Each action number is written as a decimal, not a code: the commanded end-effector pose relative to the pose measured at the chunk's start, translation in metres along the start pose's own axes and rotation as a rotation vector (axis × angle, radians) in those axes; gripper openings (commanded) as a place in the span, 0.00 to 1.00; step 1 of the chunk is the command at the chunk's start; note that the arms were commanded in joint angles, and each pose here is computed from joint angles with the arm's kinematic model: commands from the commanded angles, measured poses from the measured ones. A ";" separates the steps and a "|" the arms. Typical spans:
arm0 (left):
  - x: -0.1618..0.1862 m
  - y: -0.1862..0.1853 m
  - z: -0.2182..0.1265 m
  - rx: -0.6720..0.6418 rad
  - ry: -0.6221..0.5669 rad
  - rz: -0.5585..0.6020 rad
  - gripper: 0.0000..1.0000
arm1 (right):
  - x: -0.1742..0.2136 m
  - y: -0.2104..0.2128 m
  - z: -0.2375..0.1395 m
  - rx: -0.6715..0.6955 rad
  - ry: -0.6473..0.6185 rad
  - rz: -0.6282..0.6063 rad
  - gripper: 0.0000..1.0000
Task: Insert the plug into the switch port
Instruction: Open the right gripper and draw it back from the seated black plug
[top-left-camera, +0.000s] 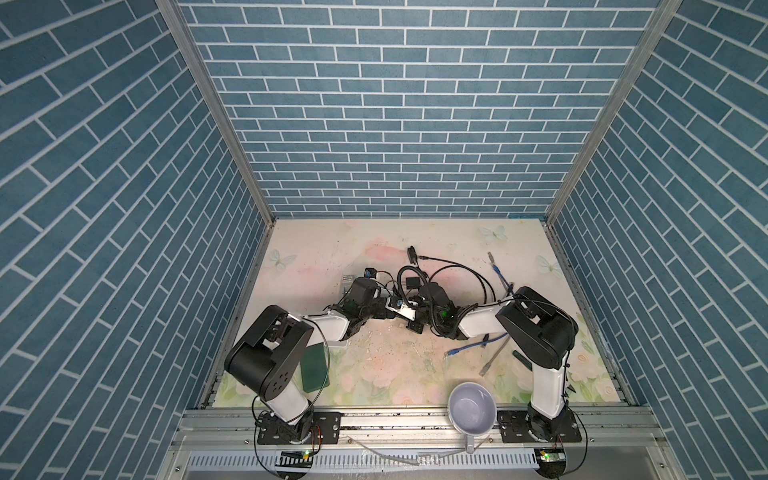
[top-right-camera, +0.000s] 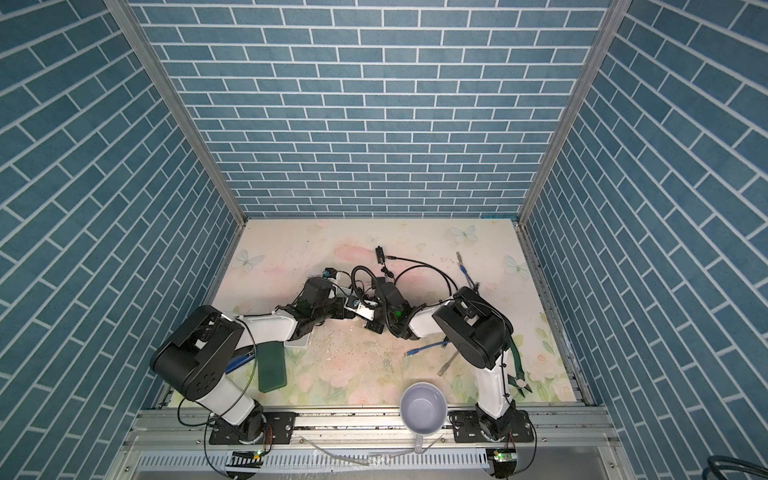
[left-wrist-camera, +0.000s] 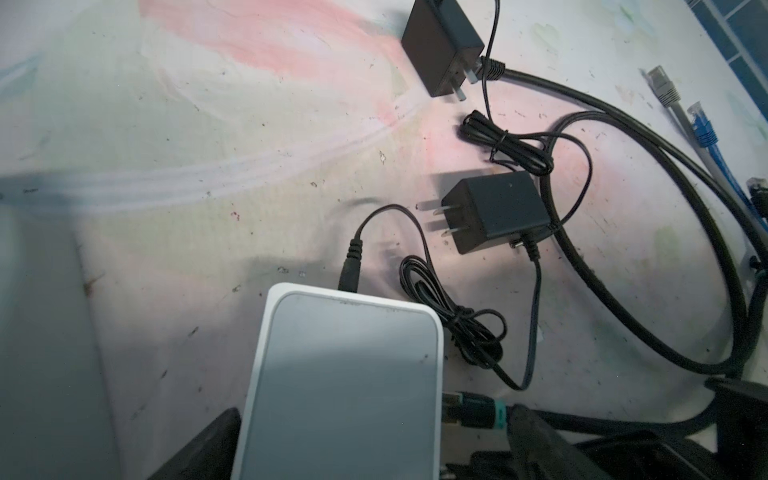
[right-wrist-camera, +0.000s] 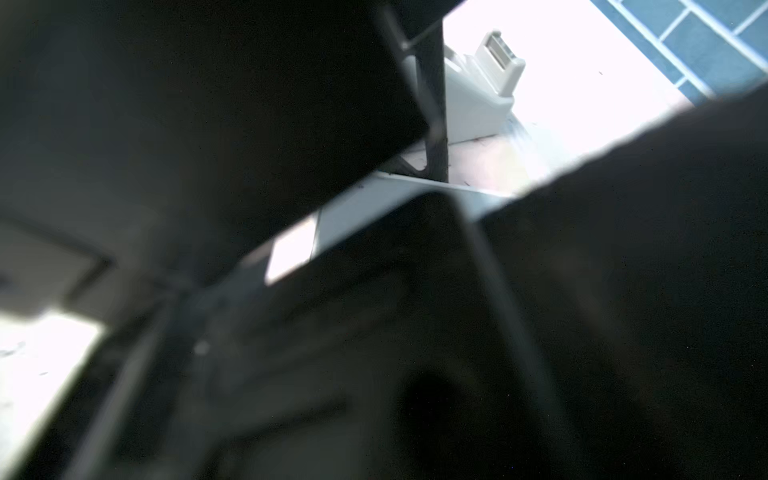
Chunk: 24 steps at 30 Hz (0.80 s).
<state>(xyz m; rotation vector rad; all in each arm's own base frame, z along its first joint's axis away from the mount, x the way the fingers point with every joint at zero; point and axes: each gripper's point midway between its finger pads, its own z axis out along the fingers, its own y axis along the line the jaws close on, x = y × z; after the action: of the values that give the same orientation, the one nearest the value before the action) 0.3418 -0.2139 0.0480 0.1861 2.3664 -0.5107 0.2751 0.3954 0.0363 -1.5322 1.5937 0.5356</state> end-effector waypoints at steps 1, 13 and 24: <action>-0.022 -0.060 -0.019 0.177 -0.025 0.084 1.00 | -0.033 -0.002 -0.001 -0.013 -0.034 -0.076 0.00; -0.028 -0.045 -0.008 0.109 -0.007 0.053 0.99 | -0.004 -0.020 -0.006 0.078 0.143 0.015 0.09; -0.033 -0.040 -0.006 0.089 -0.004 0.055 1.00 | -0.009 -0.034 -0.014 0.117 0.122 0.050 0.25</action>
<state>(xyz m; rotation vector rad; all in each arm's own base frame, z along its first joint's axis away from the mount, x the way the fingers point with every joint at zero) 0.3494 -0.2061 0.0564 0.1720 2.4229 -0.4167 0.2880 0.3827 0.0457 -1.5331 1.6999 0.4221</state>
